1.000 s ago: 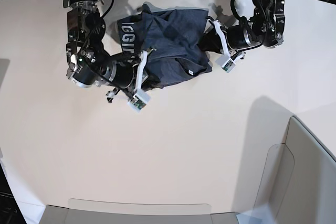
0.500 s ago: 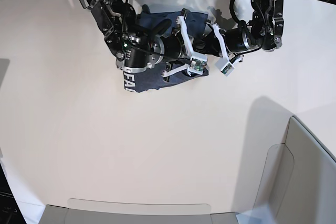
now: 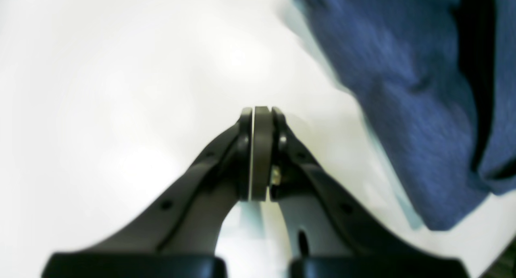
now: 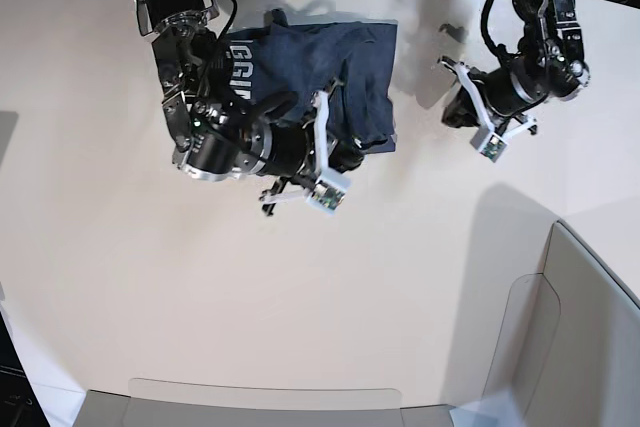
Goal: Layout the t-shirt on the table in an organized manner, then fold the t-shirt properly
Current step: 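Press and square the folded bundle's edges with both grippers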
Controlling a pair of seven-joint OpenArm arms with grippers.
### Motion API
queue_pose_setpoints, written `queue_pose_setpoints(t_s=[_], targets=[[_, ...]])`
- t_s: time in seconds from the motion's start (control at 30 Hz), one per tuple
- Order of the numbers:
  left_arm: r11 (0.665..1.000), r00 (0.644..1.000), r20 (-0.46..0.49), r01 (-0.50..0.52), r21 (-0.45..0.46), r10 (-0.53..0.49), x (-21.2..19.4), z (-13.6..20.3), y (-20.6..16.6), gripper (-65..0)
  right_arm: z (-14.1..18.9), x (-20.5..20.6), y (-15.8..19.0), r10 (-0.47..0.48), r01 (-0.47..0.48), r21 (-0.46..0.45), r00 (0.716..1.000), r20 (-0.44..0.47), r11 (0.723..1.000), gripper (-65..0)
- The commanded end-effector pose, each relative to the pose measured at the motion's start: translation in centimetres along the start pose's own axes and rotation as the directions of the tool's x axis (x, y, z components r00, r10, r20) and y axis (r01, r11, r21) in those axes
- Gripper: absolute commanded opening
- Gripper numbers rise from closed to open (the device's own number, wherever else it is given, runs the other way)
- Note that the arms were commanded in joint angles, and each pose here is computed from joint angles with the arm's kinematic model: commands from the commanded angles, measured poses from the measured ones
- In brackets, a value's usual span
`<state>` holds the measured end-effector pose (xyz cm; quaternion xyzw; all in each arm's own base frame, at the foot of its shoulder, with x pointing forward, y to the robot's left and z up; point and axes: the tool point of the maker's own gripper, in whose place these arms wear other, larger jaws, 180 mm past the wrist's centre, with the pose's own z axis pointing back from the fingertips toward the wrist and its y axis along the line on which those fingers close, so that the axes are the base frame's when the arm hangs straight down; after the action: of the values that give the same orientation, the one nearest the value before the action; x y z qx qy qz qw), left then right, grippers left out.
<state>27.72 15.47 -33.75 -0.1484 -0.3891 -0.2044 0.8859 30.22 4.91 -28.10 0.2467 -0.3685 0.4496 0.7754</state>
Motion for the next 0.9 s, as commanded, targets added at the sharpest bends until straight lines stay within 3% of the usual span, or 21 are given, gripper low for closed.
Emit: queue_pose_setpoints(t_s=[0.0, 0.1, 0.23, 0.43, 0.67, 0.87], targets=[[1.0, 0.995, 0.1, 0.011, -0.015, -0.01, 2.6, 0.6, -0.9, -65.0, 1.0, 0.9, -1.2, -0.009, 0.01, -0.03, 0.999, 0.042, 1.0, -65.0], [0.998, 0.986, 0.164, 0.003, -0.063, 0.007, 4.3, 1.2, -2.6, -65.0, 2.8, -0.7, -4.0, -0.083, 0.088, -0.112, 0.995, 0.05, 0.99, -65.0], [0.973, 0.993, 0.111, -0.022, -0.23, 0.049, 3.8, 0.3, -6.8, -65.0, 4.9, -3.0, -6.6, -0.153, 0.159, -0.192, 0.987, 0.045, 0.968, -65.0], [0.905, 0.999, 0.049, 0.003, -0.426, 0.02, 3.3, -0.6, -12.8, -65.0, 4.8, -5.6, -6.3, -0.227, 0.226, -0.184, 0.974, 0.019, 0.956, -65.0], [0.862, 0.999, 0.014, 0.035, -0.505, -0.033, 2.5, -1.0, -16.0, -65.0, 2.1, -9.6, -4.8, -0.368, 0.363, -0.087, 0.929, -0.048, 0.928, -65.0], [0.858, 0.998, -0.064, -0.017, -0.514, -0.019, 0.2, -1.6, -15.8, -65.0, 0.6, -13.3, -4.3, -0.459, 0.455, -0.06, 0.879, -0.131, 0.889, -65.0]])
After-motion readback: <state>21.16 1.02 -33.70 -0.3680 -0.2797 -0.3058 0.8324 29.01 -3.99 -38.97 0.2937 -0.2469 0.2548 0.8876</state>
